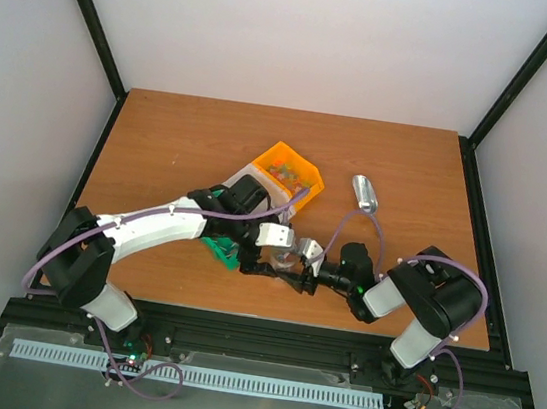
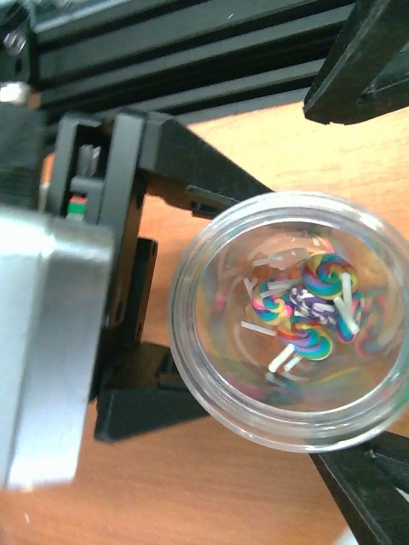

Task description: Pack the candies

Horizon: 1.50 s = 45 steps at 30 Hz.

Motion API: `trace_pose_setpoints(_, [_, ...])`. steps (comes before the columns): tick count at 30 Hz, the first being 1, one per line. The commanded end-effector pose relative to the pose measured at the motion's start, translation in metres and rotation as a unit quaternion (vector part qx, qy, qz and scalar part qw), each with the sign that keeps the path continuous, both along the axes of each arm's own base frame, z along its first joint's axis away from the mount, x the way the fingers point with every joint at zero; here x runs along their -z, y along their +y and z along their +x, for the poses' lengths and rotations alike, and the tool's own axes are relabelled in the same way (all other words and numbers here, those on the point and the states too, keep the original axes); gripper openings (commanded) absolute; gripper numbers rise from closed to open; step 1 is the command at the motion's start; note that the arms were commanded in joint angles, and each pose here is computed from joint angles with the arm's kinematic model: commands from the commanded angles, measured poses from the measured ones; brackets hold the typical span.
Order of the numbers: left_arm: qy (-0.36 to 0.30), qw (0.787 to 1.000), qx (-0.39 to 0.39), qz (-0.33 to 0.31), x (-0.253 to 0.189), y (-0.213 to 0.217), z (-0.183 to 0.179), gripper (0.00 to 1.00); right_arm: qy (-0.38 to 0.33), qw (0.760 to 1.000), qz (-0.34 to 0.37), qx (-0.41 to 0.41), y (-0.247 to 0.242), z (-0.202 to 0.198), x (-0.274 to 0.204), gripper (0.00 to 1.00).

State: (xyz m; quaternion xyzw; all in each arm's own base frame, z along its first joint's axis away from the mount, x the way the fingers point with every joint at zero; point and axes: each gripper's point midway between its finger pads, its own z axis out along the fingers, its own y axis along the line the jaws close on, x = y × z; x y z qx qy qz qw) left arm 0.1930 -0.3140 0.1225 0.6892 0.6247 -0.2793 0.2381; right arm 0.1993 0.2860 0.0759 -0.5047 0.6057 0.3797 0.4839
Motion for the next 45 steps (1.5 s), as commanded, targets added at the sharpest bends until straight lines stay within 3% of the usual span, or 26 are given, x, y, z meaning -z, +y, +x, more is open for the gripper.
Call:
trace_pose_setpoints(1, [0.001,0.992,-0.124,-0.037,-0.017,-0.011,0.034,0.97,-0.036,0.996,0.007,0.083,-0.003,0.034,-0.008,0.37])
trace_pose_setpoints(6, [0.011,0.981,-0.181,-0.066,-0.021,-0.019,0.049,0.96,-0.032,0.992,0.007,0.119,-0.006,0.048,-0.011,0.37])
trace_pose_setpoints(17, [-0.010,0.980,-0.187,-0.061,-0.015,-0.028,0.059,0.79,-0.024,0.994,0.007,0.107,-0.004,0.044,-0.011,0.36])
trace_pose_setpoints(21, [-0.019,0.988,-0.145,-0.055,-0.015,-0.024,0.046,0.68,-0.020,0.997,0.016,0.066,0.001,0.029,-0.015,0.36])
trace_pose_setpoints(29, [0.022,0.997,0.068,0.005,0.006,-0.002,-0.021,0.67,-0.024,0.997,0.027,-0.073,0.010,-0.018,-0.025,0.34])
trace_pose_setpoints(33, [0.031,0.993,0.109,0.017,0.007,0.003,-0.030,0.66,-0.011,0.993,0.033,-0.113,0.012,-0.031,-0.027,0.32])
trace_pose_setpoints(35, [0.032,0.995,0.095,0.016,0.002,-0.002,-0.023,0.68,-0.010,0.994,0.030,-0.108,0.012,-0.028,-0.027,0.31])
trace_pose_setpoints(40, [0.022,0.999,-0.011,-0.038,-0.027,-0.014,0.013,0.93,-0.020,0.998,0.025,-0.051,0.012,-0.007,-0.029,0.31])
trace_pose_setpoints(45, [0.005,0.992,-0.110,-0.058,-0.039,-0.015,0.046,1.00,-0.031,0.999,0.018,0.029,0.011,0.027,-0.030,0.31])
